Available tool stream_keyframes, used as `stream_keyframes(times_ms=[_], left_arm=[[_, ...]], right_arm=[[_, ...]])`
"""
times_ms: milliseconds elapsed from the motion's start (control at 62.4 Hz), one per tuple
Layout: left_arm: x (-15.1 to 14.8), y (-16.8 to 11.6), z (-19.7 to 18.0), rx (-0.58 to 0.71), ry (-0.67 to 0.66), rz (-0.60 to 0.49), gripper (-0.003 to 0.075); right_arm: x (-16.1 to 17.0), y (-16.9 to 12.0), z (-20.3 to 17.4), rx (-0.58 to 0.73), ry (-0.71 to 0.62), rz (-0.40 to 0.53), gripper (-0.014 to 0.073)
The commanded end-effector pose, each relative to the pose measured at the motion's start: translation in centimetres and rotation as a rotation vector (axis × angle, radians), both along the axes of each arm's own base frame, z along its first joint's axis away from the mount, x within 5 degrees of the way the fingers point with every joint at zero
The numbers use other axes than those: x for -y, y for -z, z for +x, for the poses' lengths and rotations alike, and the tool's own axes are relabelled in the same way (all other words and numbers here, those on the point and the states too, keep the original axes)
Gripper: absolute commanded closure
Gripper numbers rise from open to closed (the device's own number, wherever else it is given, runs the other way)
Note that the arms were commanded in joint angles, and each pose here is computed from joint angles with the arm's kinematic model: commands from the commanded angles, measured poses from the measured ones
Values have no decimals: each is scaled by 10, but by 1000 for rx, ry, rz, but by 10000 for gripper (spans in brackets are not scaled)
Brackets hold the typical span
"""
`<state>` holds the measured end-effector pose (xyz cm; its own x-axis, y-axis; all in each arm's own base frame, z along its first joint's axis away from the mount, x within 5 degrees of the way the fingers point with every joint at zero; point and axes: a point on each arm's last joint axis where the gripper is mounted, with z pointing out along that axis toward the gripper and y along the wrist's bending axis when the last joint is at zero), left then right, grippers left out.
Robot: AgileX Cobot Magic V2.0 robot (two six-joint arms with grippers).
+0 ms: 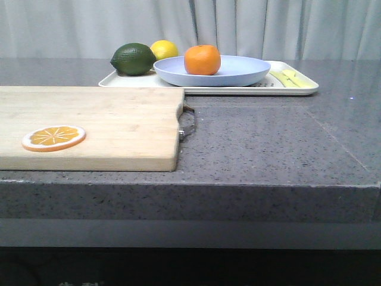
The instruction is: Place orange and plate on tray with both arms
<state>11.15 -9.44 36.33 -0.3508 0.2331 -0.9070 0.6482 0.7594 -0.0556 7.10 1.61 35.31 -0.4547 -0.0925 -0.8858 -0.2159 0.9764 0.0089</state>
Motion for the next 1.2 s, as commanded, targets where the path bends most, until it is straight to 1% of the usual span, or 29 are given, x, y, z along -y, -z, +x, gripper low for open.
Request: stream_keyframes(times_ms=[0, 80, 96, 561, 625, 705, 769, 865, 945, 1057, 1121, 1185], left_arm=[[0, -16, 1, 69, -12, -76, 633], [0, -16, 1, 69, -12, -76, 733], [0, -16, 1, 69, -12, -76, 738], [-1, -14, -1, 72, -11, -82, 738], [-5, -10, -1, 79, -37, -93, 738], [-16, -2, -1, 107, -98, -108, 738], [-28, 8, -2, 152, -174, -107, 738], [-49, 23, -10, 223, -306, -138, 738], [-64, 43, -18, 278, -407, -154, 738], [-80, 68, -34, 392, -539, -184, 738], [-86, 85, -44, 440, -595, -193, 738], [-89, 101, -51, 461, -631, -199, 738]], right_arm=[[0, -12, 2, 88, 4, 19, 665], [0, -12, 2, 88, 4, 19, 663], [0, -12, 2, 88, 4, 19, 663], [0, -12, 2, 88, 4, 19, 663], [0, -12, 2, 89, 4, 19, 663], [0, -12, 2, 89, 4, 19, 663], [0, -12, 2, 89, 4, 19, 663], [0, -12, 2, 89, 4, 19, 663], [0, -12, 2, 89, 4, 19, 663], [0, -12, 2, 89, 4, 19, 663], [0, -12, 2, 89, 4, 19, 663], [0, -12, 2, 89, 4, 19, 663]])
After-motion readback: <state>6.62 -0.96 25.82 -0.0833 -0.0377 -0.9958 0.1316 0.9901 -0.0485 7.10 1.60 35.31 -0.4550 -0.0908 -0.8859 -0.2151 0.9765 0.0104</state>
